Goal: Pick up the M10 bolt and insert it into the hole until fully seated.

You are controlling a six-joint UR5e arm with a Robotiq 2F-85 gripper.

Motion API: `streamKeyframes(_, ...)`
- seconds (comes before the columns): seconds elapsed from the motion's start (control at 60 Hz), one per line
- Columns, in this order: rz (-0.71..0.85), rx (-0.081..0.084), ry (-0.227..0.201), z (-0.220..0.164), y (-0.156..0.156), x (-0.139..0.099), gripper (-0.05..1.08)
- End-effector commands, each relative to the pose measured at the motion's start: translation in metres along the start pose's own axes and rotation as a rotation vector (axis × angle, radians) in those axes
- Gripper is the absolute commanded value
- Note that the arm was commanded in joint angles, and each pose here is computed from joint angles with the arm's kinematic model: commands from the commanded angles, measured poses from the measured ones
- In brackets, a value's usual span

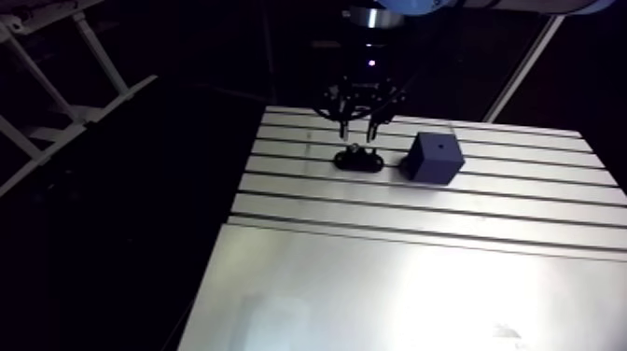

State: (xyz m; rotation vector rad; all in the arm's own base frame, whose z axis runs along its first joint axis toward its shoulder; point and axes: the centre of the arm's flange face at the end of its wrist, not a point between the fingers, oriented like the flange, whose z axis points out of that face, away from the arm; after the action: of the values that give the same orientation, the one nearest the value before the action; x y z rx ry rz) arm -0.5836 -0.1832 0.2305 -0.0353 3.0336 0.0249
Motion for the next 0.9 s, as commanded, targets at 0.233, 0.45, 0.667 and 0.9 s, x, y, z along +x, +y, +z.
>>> streamKeyframes(0.233,-0.006,0.0,0.005,0.006,0.0,0.004,0.49)
streamKeyframes(0.45,-0.011,0.0,0.004,0.007,-0.004,0.003,0.49)
streamKeyframes(0.667,-0.012,-0.001,-0.006,0.014,-0.004,0.004,0.49)
streamKeyframes(0.9,-0.012,-0.001,-0.005,0.017,-0.004,0.006,0.49)
